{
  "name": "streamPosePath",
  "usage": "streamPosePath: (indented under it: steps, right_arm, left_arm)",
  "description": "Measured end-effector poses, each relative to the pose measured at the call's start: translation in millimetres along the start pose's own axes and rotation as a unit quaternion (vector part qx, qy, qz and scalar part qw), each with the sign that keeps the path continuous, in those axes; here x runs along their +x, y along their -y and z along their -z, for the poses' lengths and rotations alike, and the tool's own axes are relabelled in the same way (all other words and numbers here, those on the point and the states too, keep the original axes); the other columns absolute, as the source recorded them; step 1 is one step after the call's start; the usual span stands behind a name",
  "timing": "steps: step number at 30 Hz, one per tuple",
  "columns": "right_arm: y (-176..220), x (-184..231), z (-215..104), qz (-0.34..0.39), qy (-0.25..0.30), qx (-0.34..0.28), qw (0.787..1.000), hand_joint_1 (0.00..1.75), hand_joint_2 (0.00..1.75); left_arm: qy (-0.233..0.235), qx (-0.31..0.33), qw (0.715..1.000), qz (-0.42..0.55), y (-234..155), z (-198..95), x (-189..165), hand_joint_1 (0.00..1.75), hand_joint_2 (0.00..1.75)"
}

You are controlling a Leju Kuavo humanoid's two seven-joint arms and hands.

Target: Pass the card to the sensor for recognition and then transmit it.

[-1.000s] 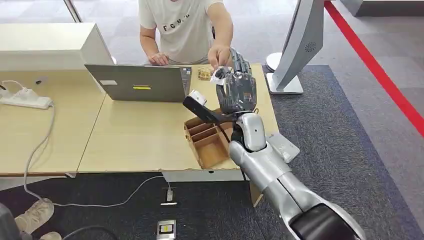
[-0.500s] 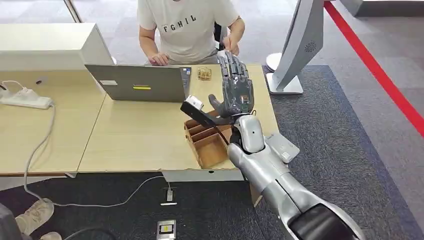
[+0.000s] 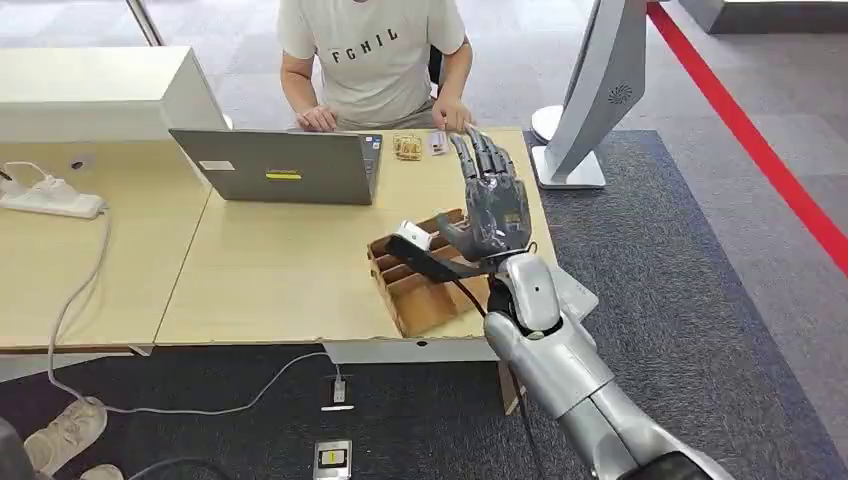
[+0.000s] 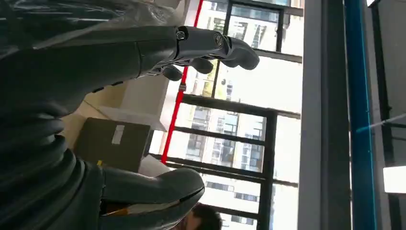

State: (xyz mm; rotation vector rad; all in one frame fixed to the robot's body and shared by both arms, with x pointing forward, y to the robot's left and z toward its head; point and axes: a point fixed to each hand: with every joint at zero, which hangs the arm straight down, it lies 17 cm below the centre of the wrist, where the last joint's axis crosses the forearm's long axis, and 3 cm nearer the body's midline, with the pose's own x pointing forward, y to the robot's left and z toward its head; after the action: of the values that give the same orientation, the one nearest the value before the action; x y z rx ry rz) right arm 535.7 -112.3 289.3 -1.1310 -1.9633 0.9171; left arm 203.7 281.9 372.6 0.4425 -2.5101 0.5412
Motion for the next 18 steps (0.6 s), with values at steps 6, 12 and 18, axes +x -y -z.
streamPosePath:
  steps: [6,12,18]
  right_arm:
    - [11,-2,-10,0.007,0.009,-0.008,1.0,0.0,1.75]
    - [12,2,-18,0.008,0.026,-0.004,1.0,0.0,1.75]
    - [5,7,-25,-0.039,0.05,0.004,0.998,0.0,1.75]
  left_arm:
    - [0.006,0.004,1.0,0.003,0,2,4,0.0,1.75]
    - [0.014,0.001,1.0,0.012,2,2,7,0.0,1.75]
    - [0.016,0.001,1.0,0.014,3,2,8,0.0,1.75]
